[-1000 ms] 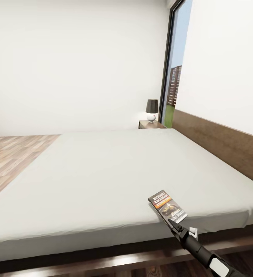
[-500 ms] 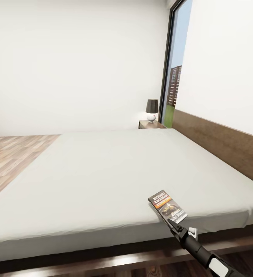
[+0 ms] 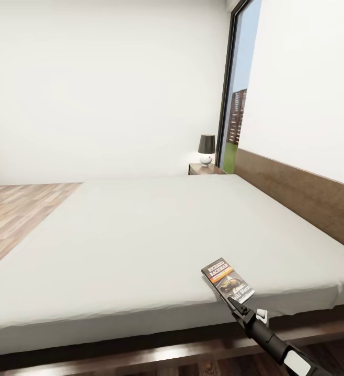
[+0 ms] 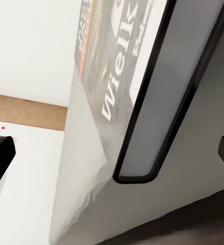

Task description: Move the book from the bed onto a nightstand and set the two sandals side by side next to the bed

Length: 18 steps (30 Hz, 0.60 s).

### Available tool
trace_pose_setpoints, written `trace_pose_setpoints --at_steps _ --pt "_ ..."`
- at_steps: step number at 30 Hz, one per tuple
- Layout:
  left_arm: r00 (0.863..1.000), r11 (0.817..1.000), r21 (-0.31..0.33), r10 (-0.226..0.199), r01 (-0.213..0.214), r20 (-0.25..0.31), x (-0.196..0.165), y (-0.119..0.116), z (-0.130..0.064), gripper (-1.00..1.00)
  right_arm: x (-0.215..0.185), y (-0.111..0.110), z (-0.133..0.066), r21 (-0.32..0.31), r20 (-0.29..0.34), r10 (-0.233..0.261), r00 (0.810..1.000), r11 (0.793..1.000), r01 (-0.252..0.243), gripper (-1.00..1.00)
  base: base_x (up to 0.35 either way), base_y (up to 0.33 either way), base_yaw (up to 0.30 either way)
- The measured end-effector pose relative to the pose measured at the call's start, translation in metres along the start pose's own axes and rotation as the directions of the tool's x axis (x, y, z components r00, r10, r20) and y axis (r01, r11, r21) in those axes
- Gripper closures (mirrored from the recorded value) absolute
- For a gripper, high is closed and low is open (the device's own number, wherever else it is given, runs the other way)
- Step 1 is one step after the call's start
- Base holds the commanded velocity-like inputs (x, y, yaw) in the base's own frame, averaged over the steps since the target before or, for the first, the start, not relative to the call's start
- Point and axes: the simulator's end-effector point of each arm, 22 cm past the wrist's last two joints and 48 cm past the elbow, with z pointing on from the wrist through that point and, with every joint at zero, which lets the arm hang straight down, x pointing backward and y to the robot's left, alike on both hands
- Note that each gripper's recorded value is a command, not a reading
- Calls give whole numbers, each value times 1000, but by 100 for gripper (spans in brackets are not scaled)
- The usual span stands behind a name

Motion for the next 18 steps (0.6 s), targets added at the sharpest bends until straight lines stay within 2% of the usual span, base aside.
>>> trace_pose_setpoints --at_steps 18 --pt "1000 1000 0 0 0 0 0 0 0 -100 0 0 0 0 -2 -1 1000 1000 1 -100 0 0 0"
